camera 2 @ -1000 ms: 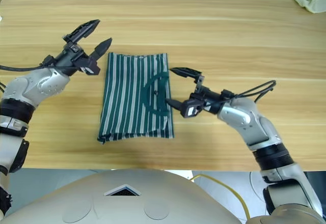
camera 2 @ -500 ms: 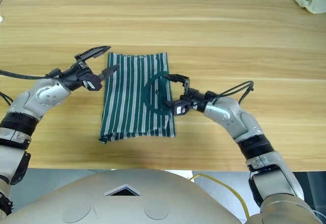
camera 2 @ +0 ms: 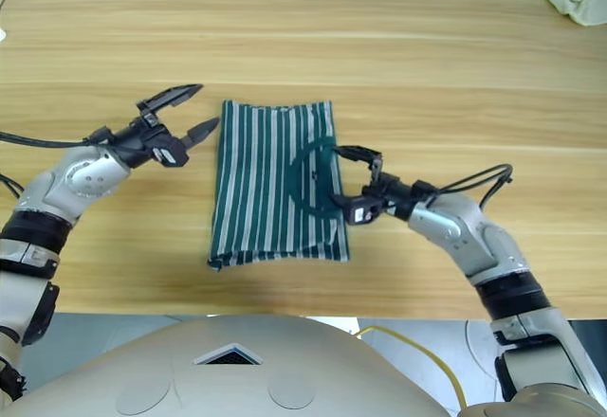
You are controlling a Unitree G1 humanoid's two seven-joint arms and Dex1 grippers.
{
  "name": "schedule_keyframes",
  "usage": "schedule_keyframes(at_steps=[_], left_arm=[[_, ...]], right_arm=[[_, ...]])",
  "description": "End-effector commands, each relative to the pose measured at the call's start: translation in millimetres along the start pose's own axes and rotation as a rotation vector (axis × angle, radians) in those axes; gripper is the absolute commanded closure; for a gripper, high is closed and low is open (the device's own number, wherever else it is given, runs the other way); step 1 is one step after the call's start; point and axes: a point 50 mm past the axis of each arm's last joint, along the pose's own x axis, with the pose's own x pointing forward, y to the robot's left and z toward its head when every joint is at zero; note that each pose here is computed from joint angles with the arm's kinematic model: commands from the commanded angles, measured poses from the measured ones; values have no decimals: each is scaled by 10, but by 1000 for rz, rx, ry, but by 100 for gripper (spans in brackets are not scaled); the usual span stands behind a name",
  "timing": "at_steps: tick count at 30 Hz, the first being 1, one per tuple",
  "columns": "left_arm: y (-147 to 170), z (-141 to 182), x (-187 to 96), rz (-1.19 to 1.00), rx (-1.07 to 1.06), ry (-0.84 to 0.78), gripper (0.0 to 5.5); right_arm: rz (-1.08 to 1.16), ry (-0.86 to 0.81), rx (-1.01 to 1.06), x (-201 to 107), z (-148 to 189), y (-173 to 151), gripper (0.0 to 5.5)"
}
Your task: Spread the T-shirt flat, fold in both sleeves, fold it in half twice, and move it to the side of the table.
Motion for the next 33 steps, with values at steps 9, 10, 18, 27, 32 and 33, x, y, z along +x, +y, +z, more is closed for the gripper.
schedule_keyframes(at_steps=[9, 10, 18, 27, 32, 33], left_arm=[[-137, 416, -423, -299, -325, -176, 123], [-135, 472, -483, -333, -352, -190, 118], [-111, 802, -822, -468, -476, -266, 12], [-405, 748, -889, -560, -422, -176, 12], [-564, 634, -964, -616, -379, -84, 12], [-604, 616, -970, -631, -376, -69, 12]], right_arm=[[-58, -145, 40, -304, 278, -271, 10], [-30, -144, 44, -339, 282, -242, 10], [204, -163, 37, -586, 366, 57, 10], [368, -122, 39, -616, 304, 358, 10], [442, -96, 63, -674, 225, 487, 10], [449, -93, 68, -673, 219, 509, 10]])
